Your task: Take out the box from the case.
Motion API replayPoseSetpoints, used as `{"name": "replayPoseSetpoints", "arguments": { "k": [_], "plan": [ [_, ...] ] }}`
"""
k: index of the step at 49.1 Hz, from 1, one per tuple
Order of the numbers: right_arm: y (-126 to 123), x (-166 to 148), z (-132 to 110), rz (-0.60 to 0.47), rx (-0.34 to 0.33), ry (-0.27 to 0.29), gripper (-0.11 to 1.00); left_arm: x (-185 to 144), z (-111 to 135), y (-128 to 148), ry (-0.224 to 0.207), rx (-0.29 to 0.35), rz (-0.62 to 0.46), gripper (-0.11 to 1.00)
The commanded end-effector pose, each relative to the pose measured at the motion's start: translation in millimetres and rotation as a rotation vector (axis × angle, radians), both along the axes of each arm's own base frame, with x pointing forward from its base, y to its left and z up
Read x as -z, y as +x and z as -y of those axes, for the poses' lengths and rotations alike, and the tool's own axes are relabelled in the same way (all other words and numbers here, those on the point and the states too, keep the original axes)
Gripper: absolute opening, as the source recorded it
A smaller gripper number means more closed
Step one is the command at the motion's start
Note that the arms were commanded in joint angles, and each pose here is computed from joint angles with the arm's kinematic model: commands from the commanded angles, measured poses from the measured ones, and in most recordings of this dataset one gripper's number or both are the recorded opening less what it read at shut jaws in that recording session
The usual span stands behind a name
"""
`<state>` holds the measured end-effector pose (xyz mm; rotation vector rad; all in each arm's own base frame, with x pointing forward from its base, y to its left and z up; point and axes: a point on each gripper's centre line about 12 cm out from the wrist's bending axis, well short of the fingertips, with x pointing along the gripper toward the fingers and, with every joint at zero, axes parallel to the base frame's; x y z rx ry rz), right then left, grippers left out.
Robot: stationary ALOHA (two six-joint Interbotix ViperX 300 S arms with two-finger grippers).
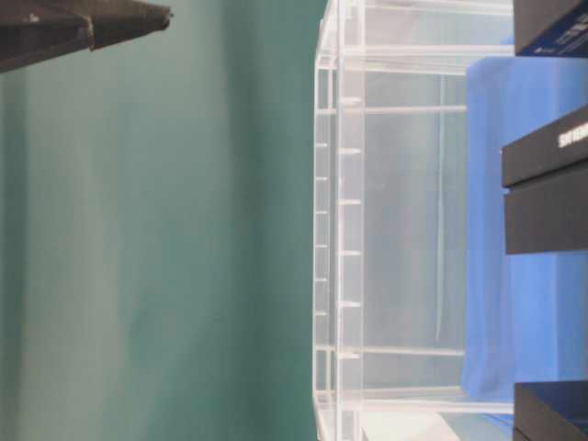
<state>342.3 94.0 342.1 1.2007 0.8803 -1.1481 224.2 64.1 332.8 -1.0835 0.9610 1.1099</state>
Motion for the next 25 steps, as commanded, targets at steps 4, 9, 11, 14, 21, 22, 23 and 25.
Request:
{"name": "replayPoseSetpoints", "arguments": {
  "k": [4,9,11,14,21,22,23,25],
  "plan": [
    [-18.6,-13.2,-1.9,0.008,-0.009,0.029,0.94,-5.7,0.8,-2.1,0.004,0.002,0.021,0.97],
    [-35.0,-12.0,-3.5,-0.008,-0.008,0.054,0.94,-6.1,1.4,-3.5,0.005,0.003,0.024,0.97],
    [-41.3,-11.9,-4.2,-0.009,-0.004,0.060,0.94,-5.4,1.2,-4.2,0.005,0.002,0.023,0.97],
    [-50.3,-11.2,-4.2,-0.009,0.002,0.065,0.94,-5.6,1.4,-5.1,0.004,0.000,0.023,0.97],
    [-71.0,-12.0,-6.6,-0.003,0.005,0.076,0.94,-5.4,2.1,-7.3,0.002,-0.001,0.011,0.97],
    [-73.7,-11.2,-7.5,-0.006,0.002,0.076,0.94,-5.3,2.2,-7.7,0.001,-0.001,0.008,0.97],
    [-77.2,-11.4,-7.8,-0.008,0.003,0.076,0.94,-5.2,1.9,-8.1,0.000,-0.005,0.005,0.97],
    [-83.5,-11.5,-8.6,-0.014,0.004,0.080,0.94,-5.1,2.3,-8.4,-0.001,-0.004,0.002,0.97]
  ]
}}
